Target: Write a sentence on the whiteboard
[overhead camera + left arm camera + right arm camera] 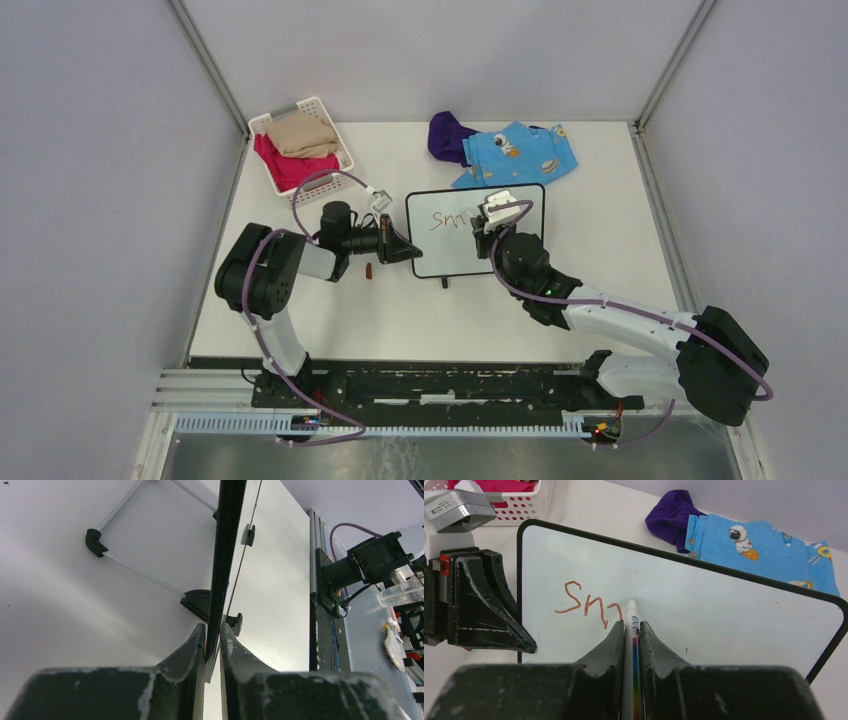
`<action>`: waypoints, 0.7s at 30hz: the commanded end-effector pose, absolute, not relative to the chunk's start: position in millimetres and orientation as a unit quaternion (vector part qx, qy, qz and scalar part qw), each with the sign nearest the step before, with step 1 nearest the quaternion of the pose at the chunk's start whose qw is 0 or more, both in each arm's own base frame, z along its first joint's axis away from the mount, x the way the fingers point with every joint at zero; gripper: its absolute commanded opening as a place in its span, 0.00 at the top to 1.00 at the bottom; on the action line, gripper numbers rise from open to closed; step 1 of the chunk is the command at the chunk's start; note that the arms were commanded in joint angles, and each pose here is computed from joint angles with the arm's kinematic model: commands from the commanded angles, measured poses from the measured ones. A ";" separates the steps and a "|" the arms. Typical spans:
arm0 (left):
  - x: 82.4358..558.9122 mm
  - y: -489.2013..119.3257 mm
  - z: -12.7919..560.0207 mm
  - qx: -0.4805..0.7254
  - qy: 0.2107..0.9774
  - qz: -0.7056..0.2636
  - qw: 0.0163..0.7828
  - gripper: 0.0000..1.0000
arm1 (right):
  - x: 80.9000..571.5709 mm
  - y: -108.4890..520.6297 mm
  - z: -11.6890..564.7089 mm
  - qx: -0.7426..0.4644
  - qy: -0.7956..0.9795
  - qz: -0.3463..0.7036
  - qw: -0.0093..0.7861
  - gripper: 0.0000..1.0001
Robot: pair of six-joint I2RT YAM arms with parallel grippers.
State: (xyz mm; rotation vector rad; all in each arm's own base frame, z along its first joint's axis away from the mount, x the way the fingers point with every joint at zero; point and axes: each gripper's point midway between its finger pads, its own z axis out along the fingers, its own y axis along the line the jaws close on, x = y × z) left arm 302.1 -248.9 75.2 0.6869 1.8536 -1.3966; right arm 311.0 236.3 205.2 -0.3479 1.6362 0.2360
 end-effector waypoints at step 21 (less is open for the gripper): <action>315.6 -245.0 70.7 0.265 0.728 -0.509 0.375 0.98 | 305.0 219.9 179.7 -0.139 0.740 0.097 0.651 1.00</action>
